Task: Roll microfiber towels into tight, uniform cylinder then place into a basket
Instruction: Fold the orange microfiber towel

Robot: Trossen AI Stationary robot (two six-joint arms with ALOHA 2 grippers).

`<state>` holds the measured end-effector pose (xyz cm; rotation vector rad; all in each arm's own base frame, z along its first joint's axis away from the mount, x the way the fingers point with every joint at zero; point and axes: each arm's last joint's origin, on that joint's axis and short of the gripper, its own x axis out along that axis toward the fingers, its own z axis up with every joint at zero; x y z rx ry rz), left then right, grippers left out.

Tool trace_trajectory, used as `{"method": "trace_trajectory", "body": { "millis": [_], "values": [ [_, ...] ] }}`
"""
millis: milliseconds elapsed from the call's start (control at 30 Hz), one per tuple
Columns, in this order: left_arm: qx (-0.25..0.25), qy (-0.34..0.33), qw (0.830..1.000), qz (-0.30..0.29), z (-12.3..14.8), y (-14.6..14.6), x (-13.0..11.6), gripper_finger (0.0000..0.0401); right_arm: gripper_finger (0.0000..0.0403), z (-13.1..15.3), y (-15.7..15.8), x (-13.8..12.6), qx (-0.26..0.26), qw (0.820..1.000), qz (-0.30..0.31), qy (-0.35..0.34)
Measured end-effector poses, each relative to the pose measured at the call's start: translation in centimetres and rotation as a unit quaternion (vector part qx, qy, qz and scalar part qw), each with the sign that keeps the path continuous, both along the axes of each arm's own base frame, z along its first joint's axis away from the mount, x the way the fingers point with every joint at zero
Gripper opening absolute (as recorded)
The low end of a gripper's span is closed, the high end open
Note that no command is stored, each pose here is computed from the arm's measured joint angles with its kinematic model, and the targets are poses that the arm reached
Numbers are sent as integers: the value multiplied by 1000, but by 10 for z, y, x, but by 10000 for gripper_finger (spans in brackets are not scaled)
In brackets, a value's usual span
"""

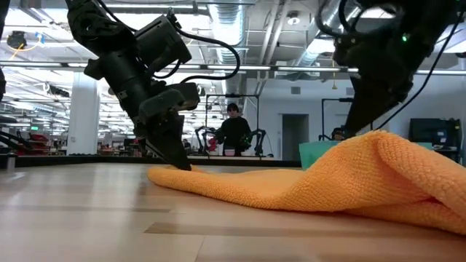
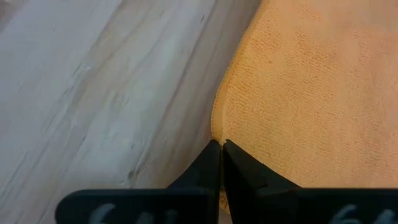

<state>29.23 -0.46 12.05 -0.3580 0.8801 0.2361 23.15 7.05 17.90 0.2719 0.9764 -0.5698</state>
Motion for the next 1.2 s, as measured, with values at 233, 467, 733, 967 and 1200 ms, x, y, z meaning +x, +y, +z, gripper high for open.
{"method": "trace_trajectory", "body": {
  "millis": [233, 467, 733, 967, 1200],
  "values": [
    [0, 3, 1000, 0, 0, 0, 0, 0, 179, -10, -7, -5, 3, 1000, -22, 11],
    [0, 3, 1000, 1, 0, 0, 0, 0, 181, -16, -7, -1, 24, 999, -18, 22],
    [2, 6, 1000, 2, 0, 0, -1, 0, 182, -44, -7, 9, 48, 994, 30, 94],
    [1, 6, 1000, 2, 0, 0, -1, 0, 172, -55, -19, 16, 58, 991, 21, 120],
    [1, 8, 1000, 2, -1, 0, -1, 0, 144, -47, -21, 15, 61, 992, 30, 104]
  ]
}}
